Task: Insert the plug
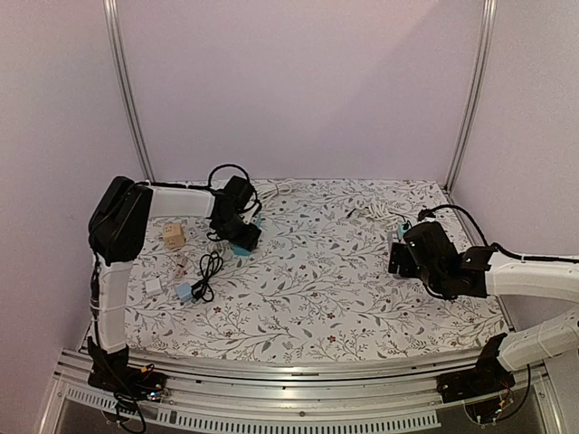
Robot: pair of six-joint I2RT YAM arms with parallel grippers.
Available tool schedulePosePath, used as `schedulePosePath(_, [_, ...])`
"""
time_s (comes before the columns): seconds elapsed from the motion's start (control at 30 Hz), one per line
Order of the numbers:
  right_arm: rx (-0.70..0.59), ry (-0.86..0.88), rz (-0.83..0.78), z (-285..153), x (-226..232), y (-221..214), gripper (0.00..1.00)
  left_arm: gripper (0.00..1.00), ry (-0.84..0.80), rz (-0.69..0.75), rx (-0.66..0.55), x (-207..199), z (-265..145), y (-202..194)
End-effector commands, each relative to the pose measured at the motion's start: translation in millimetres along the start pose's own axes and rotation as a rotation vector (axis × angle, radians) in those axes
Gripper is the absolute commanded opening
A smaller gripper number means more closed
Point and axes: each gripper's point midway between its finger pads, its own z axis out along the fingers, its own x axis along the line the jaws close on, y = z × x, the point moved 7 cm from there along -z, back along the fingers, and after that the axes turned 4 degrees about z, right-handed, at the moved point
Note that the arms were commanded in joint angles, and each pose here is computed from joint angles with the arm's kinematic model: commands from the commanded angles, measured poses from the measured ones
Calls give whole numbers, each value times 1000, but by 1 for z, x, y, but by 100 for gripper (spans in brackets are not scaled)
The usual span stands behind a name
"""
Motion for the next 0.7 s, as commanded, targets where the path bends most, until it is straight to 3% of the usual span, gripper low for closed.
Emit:
schedulePosePath(0.0, [-55,-3,-35,-15,1,20,99,53,-111,3,19,-11,5,-4])
schedulePosePath(0.07, [-78,-3,-39,-21,-1,27,99,43,-144,23,9,-16,-3,-5])
schedulePosePath(0.2, [-134,4,-52,-35,-5,42,99,38,-240,207,-30,-49,-29,-13])
schedulePosePath(0.4, [-217,36,-107,-56,-6,69,99,41,-408,856,61,-150,-59,-92])
schedulePosePath(0.43, [-229,47,-111,-59,-6,72,99,41,-437,911,75,-162,-63,-104])
schedulePosePath(0.67, [-271,61,-128,-70,-11,81,99,36,-513,920,152,-174,-74,-128])
